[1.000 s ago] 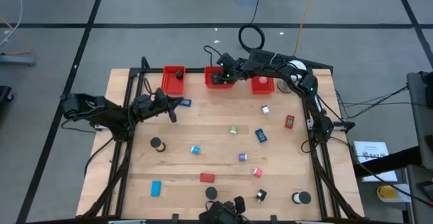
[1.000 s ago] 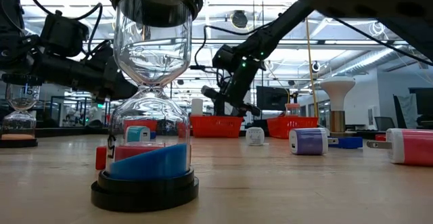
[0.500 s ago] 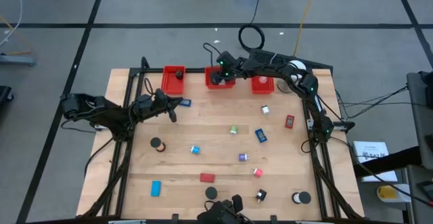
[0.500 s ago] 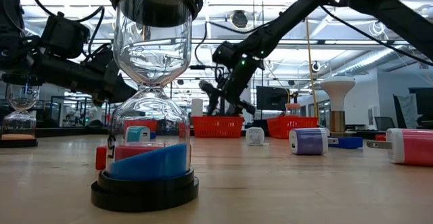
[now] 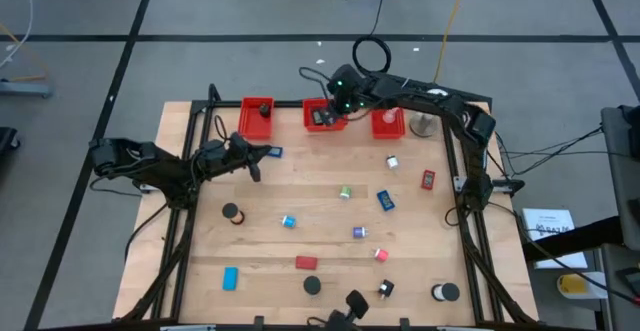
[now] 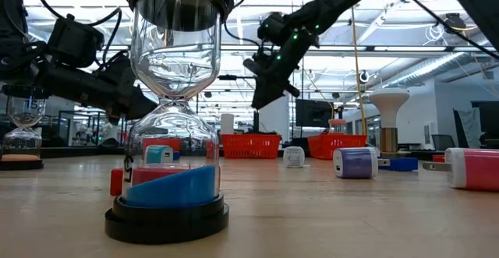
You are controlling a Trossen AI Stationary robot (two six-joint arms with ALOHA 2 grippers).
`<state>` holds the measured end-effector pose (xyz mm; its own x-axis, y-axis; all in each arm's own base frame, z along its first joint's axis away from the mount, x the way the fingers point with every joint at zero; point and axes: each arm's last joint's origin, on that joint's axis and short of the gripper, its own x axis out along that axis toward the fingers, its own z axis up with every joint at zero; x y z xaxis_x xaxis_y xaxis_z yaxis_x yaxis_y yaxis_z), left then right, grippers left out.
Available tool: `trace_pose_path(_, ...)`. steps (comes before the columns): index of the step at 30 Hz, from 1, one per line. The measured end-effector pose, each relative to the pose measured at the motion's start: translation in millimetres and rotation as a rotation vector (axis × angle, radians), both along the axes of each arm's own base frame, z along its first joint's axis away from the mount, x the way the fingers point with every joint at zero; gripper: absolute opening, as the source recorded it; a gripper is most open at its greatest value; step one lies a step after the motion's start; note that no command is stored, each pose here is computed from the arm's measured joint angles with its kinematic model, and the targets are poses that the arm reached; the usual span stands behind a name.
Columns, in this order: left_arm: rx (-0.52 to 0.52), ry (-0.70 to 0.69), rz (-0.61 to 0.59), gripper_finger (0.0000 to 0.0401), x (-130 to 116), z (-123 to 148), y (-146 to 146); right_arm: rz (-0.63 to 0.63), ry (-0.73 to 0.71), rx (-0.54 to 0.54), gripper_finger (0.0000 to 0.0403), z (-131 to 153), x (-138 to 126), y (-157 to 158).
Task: Pick & Place Office items
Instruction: Put the white digital clock into the middle red bin
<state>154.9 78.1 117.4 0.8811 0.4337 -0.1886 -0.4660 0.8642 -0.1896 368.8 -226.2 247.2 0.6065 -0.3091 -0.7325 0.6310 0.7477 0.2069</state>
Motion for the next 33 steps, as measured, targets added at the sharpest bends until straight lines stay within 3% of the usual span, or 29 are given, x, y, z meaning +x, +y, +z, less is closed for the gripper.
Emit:
trace_pose_path(4,-0.014,-0.009,-0.053,0.0003,3.0,0.4,-5.6,0.053,0.009,-0.041,0.0006,-8.9,-4.6,6.9)
trace_pose_path(9,-0.003,-0.015,-0.059,0.0013,5.5,1.6,-9.6,0.074,-0.025,-0.052,0.0004,-13.0,4.8,-7.0)
trace_pose_path(17,0.021,-0.003,-0.054,0.0004,5.9,1.4,-10.4,0.161,0.056,0.068,0.0001,-43.2,12.9,-29.3)
trace_pose_path(33,0.037,0.011,-0.056,0.0011,6.5,0.9,-12.2,0.150,0.060,0.062,0.0000,-80.6,19.1,-49.7)
